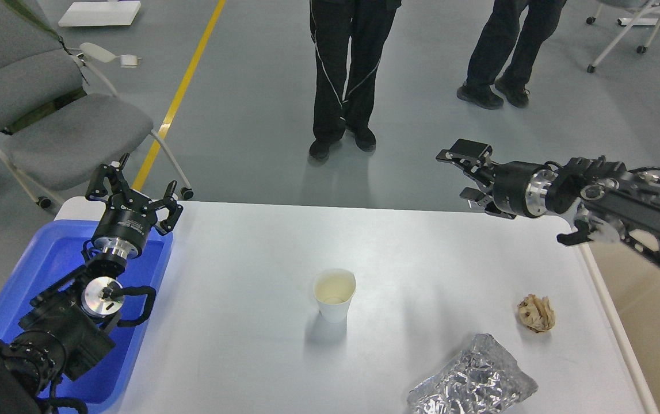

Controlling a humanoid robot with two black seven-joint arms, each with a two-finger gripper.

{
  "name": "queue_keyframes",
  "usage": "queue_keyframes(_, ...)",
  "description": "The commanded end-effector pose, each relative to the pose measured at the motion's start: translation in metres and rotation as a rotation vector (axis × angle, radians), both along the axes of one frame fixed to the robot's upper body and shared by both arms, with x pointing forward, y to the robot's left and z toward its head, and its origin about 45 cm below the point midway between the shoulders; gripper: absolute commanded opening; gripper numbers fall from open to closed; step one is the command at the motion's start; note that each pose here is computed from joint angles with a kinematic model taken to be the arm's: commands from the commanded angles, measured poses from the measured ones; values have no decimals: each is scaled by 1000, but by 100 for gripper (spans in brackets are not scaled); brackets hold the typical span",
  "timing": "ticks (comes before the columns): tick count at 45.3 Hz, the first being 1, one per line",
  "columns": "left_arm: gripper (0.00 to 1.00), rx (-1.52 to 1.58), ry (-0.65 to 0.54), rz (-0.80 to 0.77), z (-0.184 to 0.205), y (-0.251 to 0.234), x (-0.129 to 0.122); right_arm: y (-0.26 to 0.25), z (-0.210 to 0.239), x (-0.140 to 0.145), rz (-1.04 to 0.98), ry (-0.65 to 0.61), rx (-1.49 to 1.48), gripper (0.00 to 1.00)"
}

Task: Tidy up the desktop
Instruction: 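Raise the right gripper and swing it toward the white paper cup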

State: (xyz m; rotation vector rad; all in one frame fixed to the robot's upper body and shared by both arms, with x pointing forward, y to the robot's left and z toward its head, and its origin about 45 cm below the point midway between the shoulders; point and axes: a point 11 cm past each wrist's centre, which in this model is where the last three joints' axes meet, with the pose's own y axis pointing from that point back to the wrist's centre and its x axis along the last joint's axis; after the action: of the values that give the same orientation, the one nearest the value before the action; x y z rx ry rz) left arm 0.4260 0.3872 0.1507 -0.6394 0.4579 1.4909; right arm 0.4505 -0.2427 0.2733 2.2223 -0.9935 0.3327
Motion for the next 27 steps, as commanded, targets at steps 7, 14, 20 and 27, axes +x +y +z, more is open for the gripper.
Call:
queue_keyframes(7,100,0,0,0,0,0,0,113,30,-26,625,-70,-492,100)
queue_keyframes(14,100,-1,-1,-2,0,0,0,146,-15,-42,770,-59,-662,100)
queue_keyframes(20,100,-1,-1,-2,0,0,0,189,-40,-61,885,-58,-725,100)
queue_keyframes(27,100,-1,-1,-2,0,0,0,202,-51,-47,860,-69,-806,100)
